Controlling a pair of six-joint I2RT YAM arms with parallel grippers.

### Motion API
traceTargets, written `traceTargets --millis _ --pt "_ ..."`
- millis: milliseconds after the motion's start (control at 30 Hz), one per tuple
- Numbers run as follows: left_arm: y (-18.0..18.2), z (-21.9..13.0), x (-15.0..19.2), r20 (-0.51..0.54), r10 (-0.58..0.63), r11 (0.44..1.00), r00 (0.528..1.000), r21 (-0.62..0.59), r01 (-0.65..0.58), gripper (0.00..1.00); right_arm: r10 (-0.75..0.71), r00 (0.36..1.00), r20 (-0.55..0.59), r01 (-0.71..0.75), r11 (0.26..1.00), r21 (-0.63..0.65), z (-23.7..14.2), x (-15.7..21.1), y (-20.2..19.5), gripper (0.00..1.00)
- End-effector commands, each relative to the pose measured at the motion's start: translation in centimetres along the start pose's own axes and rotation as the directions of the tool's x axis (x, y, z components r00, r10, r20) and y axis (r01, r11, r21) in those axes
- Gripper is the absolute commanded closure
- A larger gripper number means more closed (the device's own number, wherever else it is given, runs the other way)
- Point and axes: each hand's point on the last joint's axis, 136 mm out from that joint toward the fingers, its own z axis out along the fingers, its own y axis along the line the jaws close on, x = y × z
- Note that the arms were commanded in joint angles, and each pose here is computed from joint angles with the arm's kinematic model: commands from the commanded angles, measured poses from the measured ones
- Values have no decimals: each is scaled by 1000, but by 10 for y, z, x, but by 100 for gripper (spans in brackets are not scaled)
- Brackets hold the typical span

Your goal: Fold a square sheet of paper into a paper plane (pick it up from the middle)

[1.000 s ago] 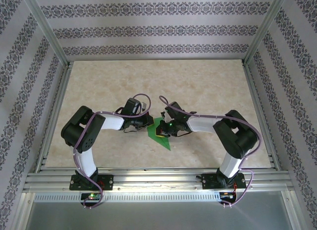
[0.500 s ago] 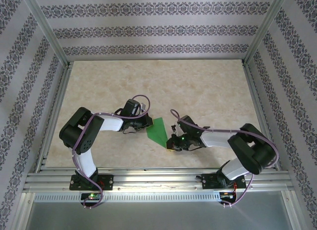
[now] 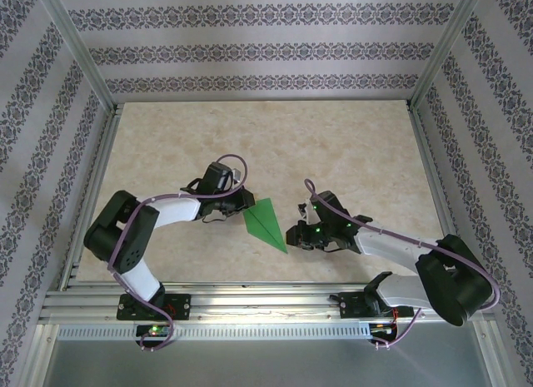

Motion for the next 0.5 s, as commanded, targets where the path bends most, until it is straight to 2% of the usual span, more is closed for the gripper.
traceTargets --millis 0,133,300,467 --pt "-4 -13 -3 26 18 1000 999 -19 -18 84 77 997 -30 -76 997 25 3 -1 -7 87" --pt "-11 -17 5 17 29 999 999 19 -30 85 117 992 -57 -116 993 16 9 2 -9 85" --pt "-22 -16 21 -31 106 994 994 -20 -107 84 112 993 -32 -111 994 16 5 1 -8 82" --pt "-43 0 33 -82 158 987 984 54 -154 83 137 990 23 -137 990 31 1 -3 -14 84"
